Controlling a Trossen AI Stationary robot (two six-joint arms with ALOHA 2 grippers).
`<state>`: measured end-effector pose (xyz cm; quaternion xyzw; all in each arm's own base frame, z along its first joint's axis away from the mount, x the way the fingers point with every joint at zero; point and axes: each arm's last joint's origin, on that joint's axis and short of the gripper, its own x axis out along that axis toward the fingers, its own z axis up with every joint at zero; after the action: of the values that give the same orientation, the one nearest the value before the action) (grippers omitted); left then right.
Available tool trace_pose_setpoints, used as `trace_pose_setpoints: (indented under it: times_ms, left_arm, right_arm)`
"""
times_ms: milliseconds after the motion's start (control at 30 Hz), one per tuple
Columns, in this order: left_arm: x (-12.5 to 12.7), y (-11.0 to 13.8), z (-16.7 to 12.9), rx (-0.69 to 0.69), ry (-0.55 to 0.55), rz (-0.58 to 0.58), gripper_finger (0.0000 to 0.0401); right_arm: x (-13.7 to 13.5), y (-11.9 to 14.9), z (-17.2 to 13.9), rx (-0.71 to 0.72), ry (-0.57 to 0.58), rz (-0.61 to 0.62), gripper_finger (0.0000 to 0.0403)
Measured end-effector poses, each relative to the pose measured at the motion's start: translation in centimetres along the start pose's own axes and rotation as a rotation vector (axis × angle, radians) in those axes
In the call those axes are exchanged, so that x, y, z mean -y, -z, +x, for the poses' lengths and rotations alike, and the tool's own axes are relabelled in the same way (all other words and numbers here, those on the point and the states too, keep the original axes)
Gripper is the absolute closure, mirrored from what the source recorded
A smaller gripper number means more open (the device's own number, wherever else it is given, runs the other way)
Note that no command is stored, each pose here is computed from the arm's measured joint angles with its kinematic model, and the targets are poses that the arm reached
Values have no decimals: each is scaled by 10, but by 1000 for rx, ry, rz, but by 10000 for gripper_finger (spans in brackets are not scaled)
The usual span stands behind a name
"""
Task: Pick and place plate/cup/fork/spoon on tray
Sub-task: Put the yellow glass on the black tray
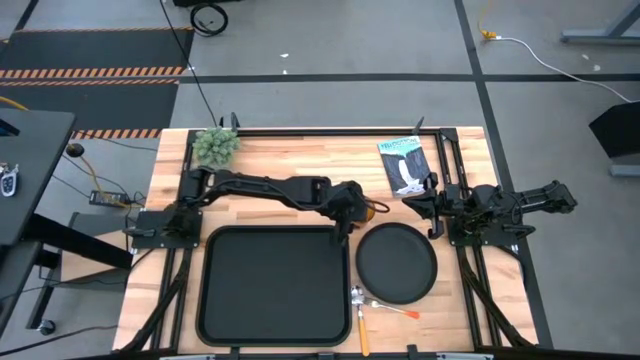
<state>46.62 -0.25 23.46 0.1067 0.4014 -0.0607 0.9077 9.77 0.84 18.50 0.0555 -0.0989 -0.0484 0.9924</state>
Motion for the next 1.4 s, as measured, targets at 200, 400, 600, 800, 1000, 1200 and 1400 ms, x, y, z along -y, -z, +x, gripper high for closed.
trace_pose_setpoints:
  times_ms: [200, 400, 600, 800, 1000, 1200, 1400]
  left_arm:
    - [0, 1, 1, -11, -9, 15, 232]
    - [-1, 6, 4, -52, -5, 29, 232]
    - [1, 9, 8, -93, -55, 87, 233]
    - [1, 12, 10, -111, -51, 88, 255]
    - [1, 12, 10, -113, -50, 88, 296]
    - [1, 12, 10, -112, -50, 85, 330]
    - [1, 12, 10, -106, -31, 56, 356]
  right_arm:
    - [0, 0, 0, 4, 0, 1, 386]
    - [0, 0, 0, 5, 0, 1, 386]
    - [0, 0, 0, 5, 0, 1, 386]
    - [0, 0, 0, 4, 0, 1, 386]
    - [0, 0, 0, 4, 0, 1, 386]
    - [0, 0, 0, 4, 0, 1, 386]
    - [0, 0, 0, 4, 0, 1, 386]
